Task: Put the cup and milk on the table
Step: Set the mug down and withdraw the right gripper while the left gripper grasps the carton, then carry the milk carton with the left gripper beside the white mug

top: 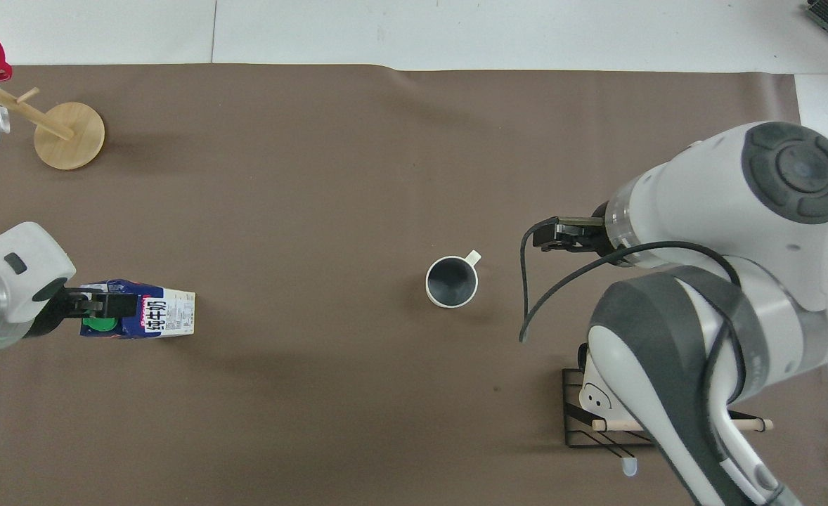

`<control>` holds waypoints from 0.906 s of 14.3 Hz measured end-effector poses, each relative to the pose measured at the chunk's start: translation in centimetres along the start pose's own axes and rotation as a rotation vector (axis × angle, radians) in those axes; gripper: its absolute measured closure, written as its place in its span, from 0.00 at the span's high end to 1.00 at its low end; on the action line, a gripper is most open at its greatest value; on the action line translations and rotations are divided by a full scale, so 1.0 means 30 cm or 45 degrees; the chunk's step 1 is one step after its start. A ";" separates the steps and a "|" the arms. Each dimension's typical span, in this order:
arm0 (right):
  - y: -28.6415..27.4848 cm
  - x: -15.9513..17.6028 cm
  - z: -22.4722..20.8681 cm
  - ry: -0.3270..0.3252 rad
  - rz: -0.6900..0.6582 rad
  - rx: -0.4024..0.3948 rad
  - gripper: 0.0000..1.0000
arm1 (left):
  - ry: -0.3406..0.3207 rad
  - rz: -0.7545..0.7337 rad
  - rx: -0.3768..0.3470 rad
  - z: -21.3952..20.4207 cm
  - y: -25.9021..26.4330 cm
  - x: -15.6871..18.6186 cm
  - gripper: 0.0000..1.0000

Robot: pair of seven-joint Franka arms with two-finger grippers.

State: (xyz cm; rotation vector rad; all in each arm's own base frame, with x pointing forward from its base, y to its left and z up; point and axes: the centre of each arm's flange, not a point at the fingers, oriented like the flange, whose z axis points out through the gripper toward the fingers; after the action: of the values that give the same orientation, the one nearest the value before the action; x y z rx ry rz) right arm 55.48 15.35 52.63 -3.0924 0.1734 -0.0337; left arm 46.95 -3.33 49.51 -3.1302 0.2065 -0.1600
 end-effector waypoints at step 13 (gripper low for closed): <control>0.557 0.050 -0.008 -0.141 -0.007 -0.017 1.00 | 0.017 0.014 0.003 0.096 0.000 -0.028 0.70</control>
State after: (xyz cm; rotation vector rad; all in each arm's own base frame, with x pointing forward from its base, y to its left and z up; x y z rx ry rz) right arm 55.10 -1.41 52.14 -3.0971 0.1612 0.1390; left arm 46.40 -3.24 46.56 -3.1262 0.2232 -0.1813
